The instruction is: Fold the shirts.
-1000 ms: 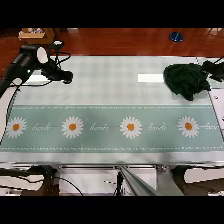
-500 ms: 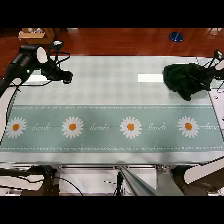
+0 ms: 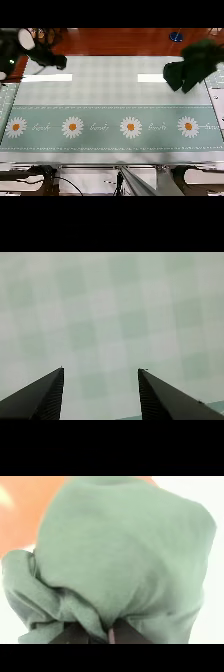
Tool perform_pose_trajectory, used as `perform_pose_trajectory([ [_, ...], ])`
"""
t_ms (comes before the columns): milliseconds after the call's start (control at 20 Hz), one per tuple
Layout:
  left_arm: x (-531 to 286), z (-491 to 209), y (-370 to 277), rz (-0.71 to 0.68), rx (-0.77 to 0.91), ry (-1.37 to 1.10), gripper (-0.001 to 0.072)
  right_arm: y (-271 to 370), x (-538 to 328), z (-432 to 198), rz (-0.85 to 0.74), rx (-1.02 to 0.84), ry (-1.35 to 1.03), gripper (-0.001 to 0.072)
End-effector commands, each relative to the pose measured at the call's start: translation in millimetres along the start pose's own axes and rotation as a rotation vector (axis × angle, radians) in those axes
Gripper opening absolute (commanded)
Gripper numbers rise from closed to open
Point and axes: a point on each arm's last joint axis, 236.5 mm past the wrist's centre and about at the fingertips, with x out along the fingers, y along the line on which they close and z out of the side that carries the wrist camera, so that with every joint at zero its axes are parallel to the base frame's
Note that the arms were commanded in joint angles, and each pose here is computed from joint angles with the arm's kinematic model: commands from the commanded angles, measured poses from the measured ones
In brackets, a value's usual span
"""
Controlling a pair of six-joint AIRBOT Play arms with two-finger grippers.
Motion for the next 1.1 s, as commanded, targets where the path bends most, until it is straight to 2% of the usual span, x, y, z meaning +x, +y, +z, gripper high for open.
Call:
perform_pose_trajectory([
  [0, -77.3, 28.1, 4.1, 0.009, -0.004, -0.108, 0.0543, 43.9, -128.2, 80.4, 0.068, -0.074, -0.272, 0.0031],
  [200, -156.8, 19.5, 5.5, 0.014, -0.009, -0.176, 0.0543, 76.0, -246.1, 101.9, 0.128, -0.107, -0.435, 0.0031],
  [350, -196.8, -1.0, 3.0, 0.006, -0.015, -0.182, 0.0543, 104.6, -280.2, 65.3, 0.236, -0.105, -0.327, 0.0031],
  [500, -219.2, -15.7, -8.6, -0.041, -0.011, -0.181, 0.0543, 144.4, -276.8, -6.4, 0.374, -0.175, -0.050, 0.0031],
  [650, -221.7, -20.0, -27.8, -0.122, -0.003, -0.167, 0.0544, 195.9, -264.4, -79.1, 0.503, -0.318, 0.213, 0.0032],
  [800, -217.6, -21.9, -32.6, -0.142, -0.001, -0.154, 0.0543, 261.0, -241.0, -150.2, 0.616, -0.483, 0.405, 0.0031],
  [1050, -204.8, -31.9, -33.6, -0.145, -0.001, -0.105, 0.0544, 317.0, -173.7, -304.6, 0.583, -0.766, 0.748, 0.0032],
])
